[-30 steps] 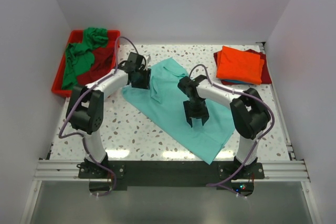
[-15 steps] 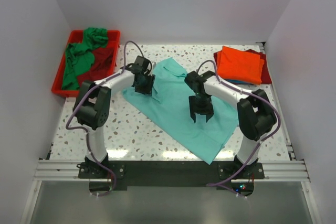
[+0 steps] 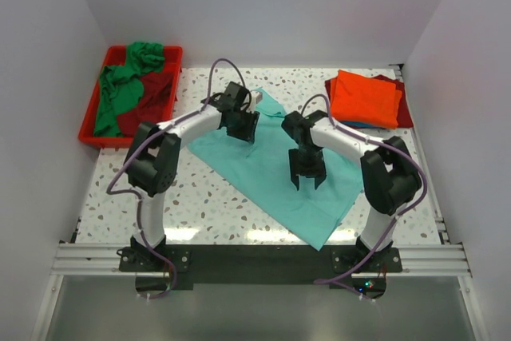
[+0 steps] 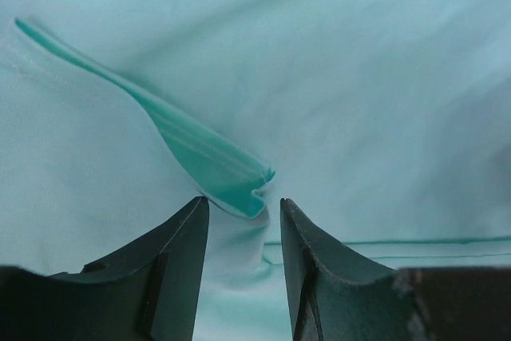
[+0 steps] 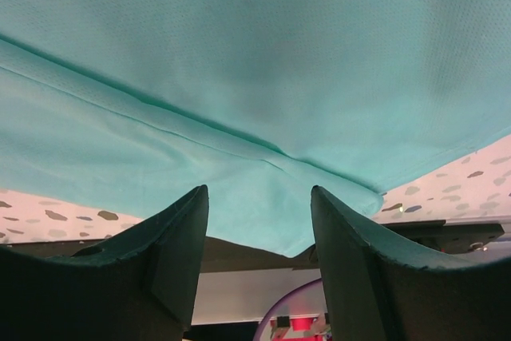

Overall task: Fold and stack the t-shirts
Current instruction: Fold the tshirt

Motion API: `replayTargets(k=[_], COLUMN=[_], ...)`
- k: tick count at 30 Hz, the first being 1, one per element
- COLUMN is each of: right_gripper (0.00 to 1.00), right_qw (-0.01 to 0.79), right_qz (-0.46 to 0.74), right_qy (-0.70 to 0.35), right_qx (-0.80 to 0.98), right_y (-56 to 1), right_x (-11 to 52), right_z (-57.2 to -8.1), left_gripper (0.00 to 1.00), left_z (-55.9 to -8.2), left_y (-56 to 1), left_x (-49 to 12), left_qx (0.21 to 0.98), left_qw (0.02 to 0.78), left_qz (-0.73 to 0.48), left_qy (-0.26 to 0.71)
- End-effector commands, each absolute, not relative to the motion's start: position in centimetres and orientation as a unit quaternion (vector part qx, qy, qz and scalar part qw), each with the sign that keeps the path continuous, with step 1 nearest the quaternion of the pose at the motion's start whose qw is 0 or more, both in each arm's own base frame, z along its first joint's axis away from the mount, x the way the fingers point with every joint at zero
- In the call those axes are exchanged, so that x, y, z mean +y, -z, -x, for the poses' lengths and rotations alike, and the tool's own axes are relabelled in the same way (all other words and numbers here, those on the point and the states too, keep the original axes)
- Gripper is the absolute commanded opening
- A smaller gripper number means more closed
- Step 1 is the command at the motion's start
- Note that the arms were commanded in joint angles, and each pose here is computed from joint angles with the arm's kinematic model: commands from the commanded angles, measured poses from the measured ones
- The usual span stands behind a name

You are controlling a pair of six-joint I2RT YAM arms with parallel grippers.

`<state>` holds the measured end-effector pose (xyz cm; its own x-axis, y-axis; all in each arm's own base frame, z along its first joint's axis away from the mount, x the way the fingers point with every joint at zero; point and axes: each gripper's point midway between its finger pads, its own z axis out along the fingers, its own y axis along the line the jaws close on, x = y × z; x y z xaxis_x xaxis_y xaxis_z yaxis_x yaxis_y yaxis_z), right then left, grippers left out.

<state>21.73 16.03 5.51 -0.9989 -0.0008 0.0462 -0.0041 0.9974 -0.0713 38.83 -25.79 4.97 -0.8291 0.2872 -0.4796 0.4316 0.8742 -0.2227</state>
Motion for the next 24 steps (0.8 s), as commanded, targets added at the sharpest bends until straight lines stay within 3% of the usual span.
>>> replayTargets(k=[1, 7, 11, 15, 24], right_gripper=[0.58, 0.59, 0.59, 0.61, 0.6], right_qw=[0.006, -0.011, -0.025, -0.026, -0.005], right_qz=[0.013, 0.04, 0.082, 0.089, 0.084], right_qy=[-0.03, -0.039, -0.015, -0.005, -0.005], right_qx=[-0.999, -0.998, -0.996, -0.996, -0.996], right_y=[-6.8, -7.6, -7.7, -6.9, -3.9], right_x=[15.8, 14.5, 13.3, 12.9, 13.3], right_z=[-21.6, -21.7, -22.2, -22.4, -22.7], left_gripper=[0.46, 0.47, 0.47, 0.47, 0.46], left_z=[-39.8, -41.5, -43.9, -45.9, -44.7], left_y=[-6.2, -9.5, -10.9, -9.9, -5.6], left_x=[-28.5, -30.3, -27.7, -22.6, -19.4], left_qx=[0.926, 0.904, 0.905, 0.915, 0.931], left_qw=[0.23, 0.262, 0.284, 0.295, 0.271], left_qz=[-0.195, -0.182, -0.131, -0.069, -0.045], left_qy=[0.228, 0.284, 0.288, 0.266, 0.24])
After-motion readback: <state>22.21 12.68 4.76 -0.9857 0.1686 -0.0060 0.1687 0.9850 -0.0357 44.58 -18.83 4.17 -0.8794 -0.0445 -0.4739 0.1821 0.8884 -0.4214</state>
